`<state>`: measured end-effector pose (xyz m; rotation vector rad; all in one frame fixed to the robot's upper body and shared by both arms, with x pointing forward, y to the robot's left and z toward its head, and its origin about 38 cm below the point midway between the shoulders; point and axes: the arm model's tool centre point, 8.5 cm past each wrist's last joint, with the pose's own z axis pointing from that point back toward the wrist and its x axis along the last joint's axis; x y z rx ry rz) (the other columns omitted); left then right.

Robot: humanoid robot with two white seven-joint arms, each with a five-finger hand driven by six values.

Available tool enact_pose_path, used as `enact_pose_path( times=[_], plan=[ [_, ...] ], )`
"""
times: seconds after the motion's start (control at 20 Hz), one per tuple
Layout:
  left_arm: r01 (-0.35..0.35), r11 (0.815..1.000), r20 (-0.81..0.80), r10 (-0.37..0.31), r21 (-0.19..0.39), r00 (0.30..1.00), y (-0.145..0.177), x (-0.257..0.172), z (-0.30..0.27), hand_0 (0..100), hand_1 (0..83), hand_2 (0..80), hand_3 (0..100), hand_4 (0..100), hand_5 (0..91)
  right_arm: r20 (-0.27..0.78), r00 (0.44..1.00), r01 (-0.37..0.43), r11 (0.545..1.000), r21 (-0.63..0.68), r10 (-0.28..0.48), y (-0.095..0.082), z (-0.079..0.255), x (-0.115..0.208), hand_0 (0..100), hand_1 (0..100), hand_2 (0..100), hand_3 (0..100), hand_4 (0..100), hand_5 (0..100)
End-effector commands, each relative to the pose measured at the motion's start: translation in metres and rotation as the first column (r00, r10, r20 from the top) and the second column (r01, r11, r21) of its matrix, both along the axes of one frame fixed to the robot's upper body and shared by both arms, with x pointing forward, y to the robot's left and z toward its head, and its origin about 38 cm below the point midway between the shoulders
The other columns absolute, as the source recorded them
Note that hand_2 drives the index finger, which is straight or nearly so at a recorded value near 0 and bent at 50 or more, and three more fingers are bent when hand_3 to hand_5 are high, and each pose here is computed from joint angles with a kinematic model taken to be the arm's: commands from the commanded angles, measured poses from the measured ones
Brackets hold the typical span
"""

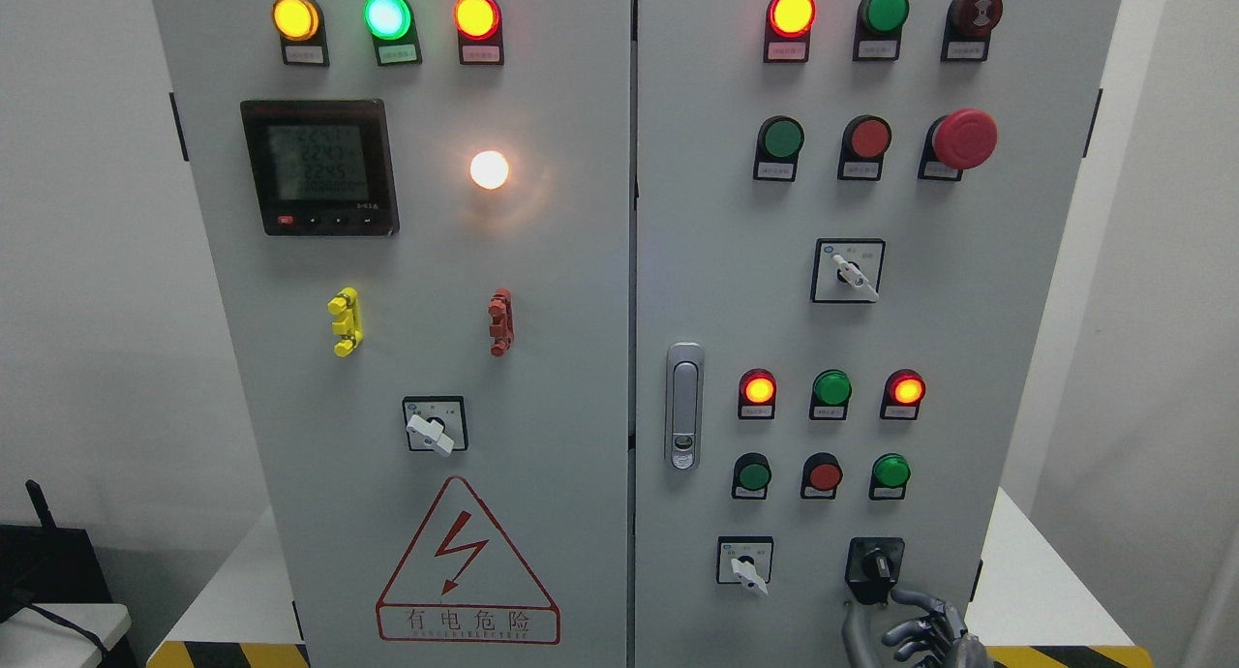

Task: Trip black knob to open circuit
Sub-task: 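Raise the right hand up toward the black rotary knob, then close the right hand fingers around the black rotary knob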

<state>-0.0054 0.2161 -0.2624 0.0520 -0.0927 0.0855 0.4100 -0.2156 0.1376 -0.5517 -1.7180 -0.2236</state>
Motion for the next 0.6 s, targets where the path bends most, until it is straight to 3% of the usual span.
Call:
enact_pose_path(
  times=[0.0,0.55],
  plan=[
    [0.034,0.999,0.008,-0.034,-0.001,0.999,-0.0004,0.0052,0.0000,12,38.9,0.0,0,0,0.0,-0.014,1.000,0.013,1.000,0.002,-0.013,-0.0042,-0.0035,0.0039,24,75,44,80,87,90],
    [0.034,0.999,0.008,-0.034,-0.001,0.999,-0.0004,0.0052,0.0000,12,38.9,0.0,0,0,0.0,-0.017,1.000,0.020,1.000,0.002,-0.020,-0.0065,-0.0022,0.0110,26,75,45,81,87,90]
  ],
)
